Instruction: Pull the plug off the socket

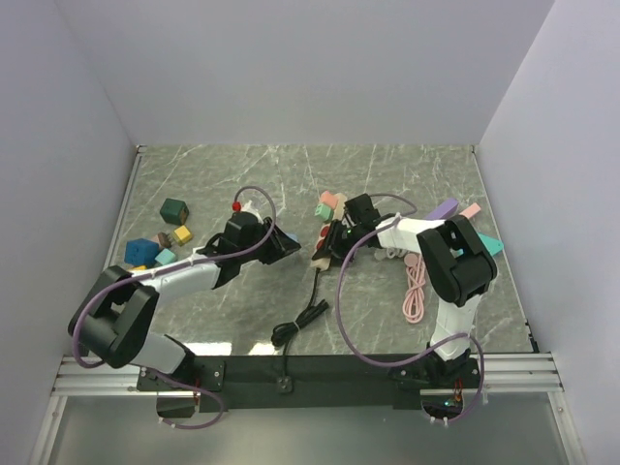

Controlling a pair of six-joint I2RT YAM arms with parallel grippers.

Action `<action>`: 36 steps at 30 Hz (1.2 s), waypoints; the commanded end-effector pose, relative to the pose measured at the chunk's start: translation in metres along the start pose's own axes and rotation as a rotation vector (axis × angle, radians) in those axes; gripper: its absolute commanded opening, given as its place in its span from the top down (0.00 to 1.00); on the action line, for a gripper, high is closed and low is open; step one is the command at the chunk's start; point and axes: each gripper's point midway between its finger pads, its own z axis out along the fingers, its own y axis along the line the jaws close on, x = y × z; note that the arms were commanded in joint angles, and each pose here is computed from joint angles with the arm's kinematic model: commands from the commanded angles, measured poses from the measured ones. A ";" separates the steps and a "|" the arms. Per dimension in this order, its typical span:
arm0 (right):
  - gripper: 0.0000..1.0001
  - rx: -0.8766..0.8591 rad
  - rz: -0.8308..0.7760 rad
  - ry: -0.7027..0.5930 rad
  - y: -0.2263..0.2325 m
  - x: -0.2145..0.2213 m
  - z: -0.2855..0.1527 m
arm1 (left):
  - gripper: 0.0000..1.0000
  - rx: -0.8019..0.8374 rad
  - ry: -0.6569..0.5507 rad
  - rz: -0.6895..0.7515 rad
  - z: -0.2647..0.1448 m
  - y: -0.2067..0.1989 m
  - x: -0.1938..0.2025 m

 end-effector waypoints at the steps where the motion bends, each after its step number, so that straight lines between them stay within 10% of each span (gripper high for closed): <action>1: 1.00 0.306 0.168 0.020 -0.079 0.016 0.010 | 1.00 -0.015 -0.069 0.051 -0.007 -0.001 -0.015; 23: 1.00 0.526 0.155 -0.153 -0.147 -0.015 -0.079 | 0.99 -0.491 -0.311 -0.196 -0.098 0.202 -0.175; 30: 1.00 0.468 0.014 -0.150 -0.126 -0.028 -0.086 | 0.24 -0.381 -0.277 -0.176 -0.096 0.178 -0.172; 36: 1.00 0.318 -0.176 -0.064 -0.074 -0.019 -0.070 | 0.06 -0.316 -0.278 -0.124 -0.101 0.151 -0.171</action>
